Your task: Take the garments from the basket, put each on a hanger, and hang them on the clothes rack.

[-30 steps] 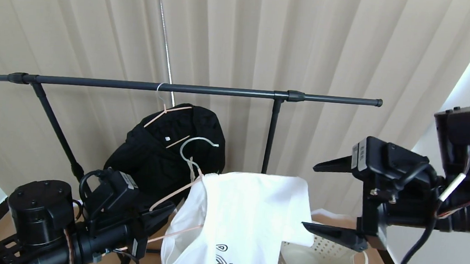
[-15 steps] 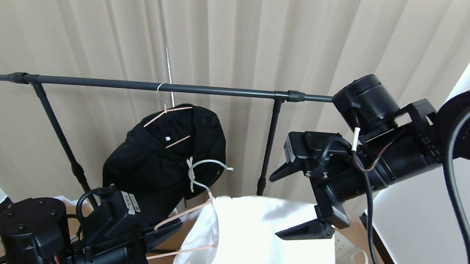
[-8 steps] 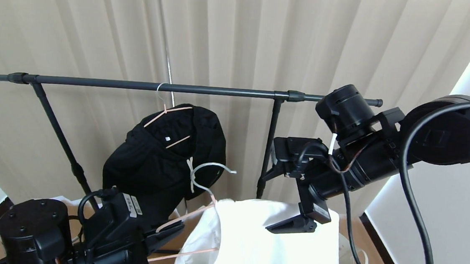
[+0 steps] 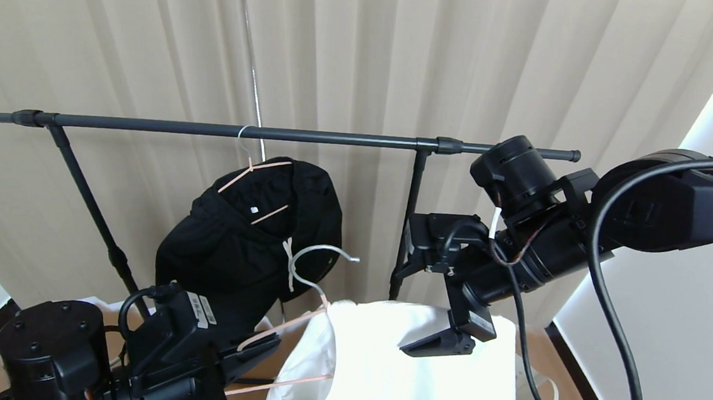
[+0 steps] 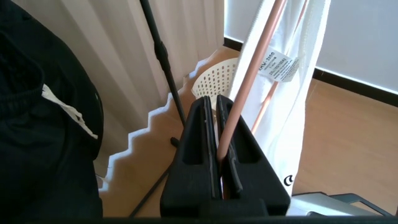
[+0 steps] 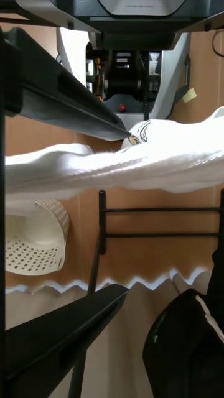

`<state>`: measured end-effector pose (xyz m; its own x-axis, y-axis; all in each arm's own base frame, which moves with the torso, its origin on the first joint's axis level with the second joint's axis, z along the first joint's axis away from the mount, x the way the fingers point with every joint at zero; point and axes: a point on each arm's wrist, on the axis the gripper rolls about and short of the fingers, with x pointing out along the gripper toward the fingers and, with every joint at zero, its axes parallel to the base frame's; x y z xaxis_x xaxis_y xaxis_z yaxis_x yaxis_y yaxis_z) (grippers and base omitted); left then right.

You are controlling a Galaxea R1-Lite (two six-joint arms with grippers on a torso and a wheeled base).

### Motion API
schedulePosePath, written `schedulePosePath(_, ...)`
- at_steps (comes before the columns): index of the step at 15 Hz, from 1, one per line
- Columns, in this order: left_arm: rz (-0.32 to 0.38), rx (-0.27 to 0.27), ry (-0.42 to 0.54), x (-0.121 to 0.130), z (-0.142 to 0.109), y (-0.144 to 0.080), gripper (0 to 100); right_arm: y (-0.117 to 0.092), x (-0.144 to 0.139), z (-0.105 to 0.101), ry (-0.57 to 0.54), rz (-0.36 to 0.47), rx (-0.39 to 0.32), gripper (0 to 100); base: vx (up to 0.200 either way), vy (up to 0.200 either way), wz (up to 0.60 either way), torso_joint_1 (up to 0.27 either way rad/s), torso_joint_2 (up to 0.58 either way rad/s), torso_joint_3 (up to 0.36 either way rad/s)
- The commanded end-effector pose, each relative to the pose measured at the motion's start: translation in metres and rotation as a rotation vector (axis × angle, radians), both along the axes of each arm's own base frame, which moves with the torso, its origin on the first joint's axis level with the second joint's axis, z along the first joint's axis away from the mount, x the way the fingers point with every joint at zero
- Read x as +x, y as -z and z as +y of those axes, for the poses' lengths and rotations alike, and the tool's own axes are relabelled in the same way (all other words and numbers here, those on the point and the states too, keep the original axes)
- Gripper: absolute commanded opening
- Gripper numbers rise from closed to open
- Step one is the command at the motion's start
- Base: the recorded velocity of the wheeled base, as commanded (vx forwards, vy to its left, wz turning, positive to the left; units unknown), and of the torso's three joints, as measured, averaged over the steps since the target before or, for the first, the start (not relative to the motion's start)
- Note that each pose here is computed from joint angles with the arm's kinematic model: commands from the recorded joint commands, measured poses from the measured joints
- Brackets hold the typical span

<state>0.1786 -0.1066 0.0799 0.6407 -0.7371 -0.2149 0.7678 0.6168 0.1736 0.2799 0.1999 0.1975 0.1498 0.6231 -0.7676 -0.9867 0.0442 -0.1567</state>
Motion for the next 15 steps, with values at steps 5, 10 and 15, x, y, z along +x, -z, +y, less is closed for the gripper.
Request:
schedulePosePath(5,-0.017,-0.010,0.014,-0.0021,-0.0018,-0.0039,0,0.0019,0.0011,0.0009,0.002,0.004,-0.002,100,0.000,0.000,0.00,0.000,0.00,0.000)
schedulePosePath(10,-0.020,-0.012,0.014,-0.0023,-0.0016,-0.0046,0,0.0014,0.0014,0.0011,0.006,0.005,0.001,0,0.000,0.000,0.00,0.000,0.00,0.000)
schedulePosePath(15,-0.025,-0.017,0.015,-0.0029,-0.0013,-0.0062,0,-0.0016,-0.0006,-0.0002,0.007,0.001,0.006,0,0.000,0.000,0.00,0.000,0.00,0.000)
